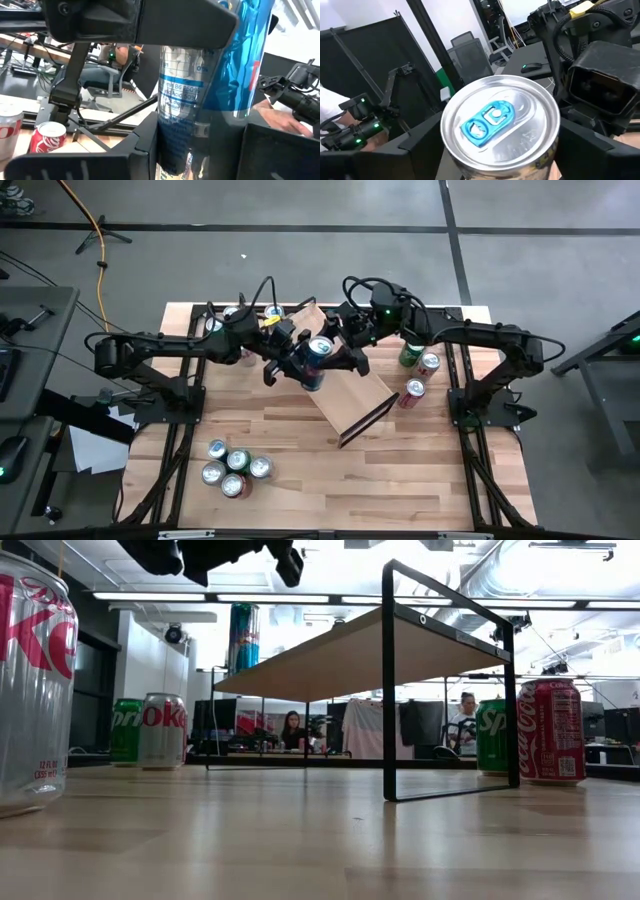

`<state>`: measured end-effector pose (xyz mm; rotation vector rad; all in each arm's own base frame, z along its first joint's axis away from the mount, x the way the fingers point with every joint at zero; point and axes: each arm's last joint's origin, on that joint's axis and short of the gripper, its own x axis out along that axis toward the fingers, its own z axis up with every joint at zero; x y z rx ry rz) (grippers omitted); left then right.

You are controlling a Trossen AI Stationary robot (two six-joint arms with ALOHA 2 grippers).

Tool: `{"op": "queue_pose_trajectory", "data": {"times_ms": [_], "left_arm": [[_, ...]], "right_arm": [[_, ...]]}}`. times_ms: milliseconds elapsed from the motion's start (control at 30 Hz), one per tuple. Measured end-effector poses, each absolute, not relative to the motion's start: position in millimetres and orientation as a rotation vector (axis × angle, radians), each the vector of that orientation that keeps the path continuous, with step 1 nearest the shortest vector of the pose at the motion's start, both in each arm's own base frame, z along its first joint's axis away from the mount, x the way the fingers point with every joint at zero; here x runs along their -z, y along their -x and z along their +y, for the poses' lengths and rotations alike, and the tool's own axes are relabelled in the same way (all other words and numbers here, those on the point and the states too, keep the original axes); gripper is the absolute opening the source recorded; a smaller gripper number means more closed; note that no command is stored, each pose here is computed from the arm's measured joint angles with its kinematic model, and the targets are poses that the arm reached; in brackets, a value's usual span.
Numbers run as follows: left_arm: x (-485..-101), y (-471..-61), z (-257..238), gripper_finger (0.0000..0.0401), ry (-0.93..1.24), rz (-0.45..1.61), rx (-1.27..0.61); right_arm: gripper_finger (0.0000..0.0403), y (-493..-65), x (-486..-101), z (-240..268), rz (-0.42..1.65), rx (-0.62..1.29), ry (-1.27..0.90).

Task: Place canned beverage on shelf
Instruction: Put the top blue soda can on the shelf aligned with the other blue soda can

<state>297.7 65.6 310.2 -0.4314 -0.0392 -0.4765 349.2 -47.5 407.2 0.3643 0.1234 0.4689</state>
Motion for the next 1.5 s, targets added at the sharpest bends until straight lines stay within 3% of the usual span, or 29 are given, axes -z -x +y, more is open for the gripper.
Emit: {"op": "queue_pose_trajectory", "data": {"times_ms": [67, 167, 367, 533, 800, 1000, 1300, 1500], "left_arm": [[-310, -298, 66, 0.0081, 0.433, -0.039, 0.476], [-311, -298, 66, 0.0114, 0.474, -0.033, 0.480], [-311, -297, 70, 0.0195, 0.554, -0.016, 0.460], [-310, -293, 82, 0.0221, 0.580, -0.005, 0.456], [-332, -270, 97, 0.0215, 0.541, -0.070, 0.441], [-372, -247, 96, 0.0203, 0.343, -0.195, 0.397], [-420, -201, 73, 0.0176, 0.059, 0.019, -0.006], [-440, -172, 51, 0.0172, 0.026, -0.020, -0.098]], "right_arm": [[0.0270, -349, -407, -48, 0.124, -0.469, -0.359], [0.0227, -349, -407, -50, 0.121, -0.472, -0.346], [0.0226, -339, -409, -65, 0.154, -0.494, -0.406], [0.0226, -317, -419, -77, 0.183, -0.495, -0.429], [0.0226, -284, -419, -78, 0.305, -0.307, -0.365], [0.0226, -285, -412, -78, 0.359, -0.228, -0.330], [0.0226, -310, -399, -92, 0.319, -0.158, -0.262], [0.0226, -331, -394, -111, 0.213, -0.006, -0.201]]}}
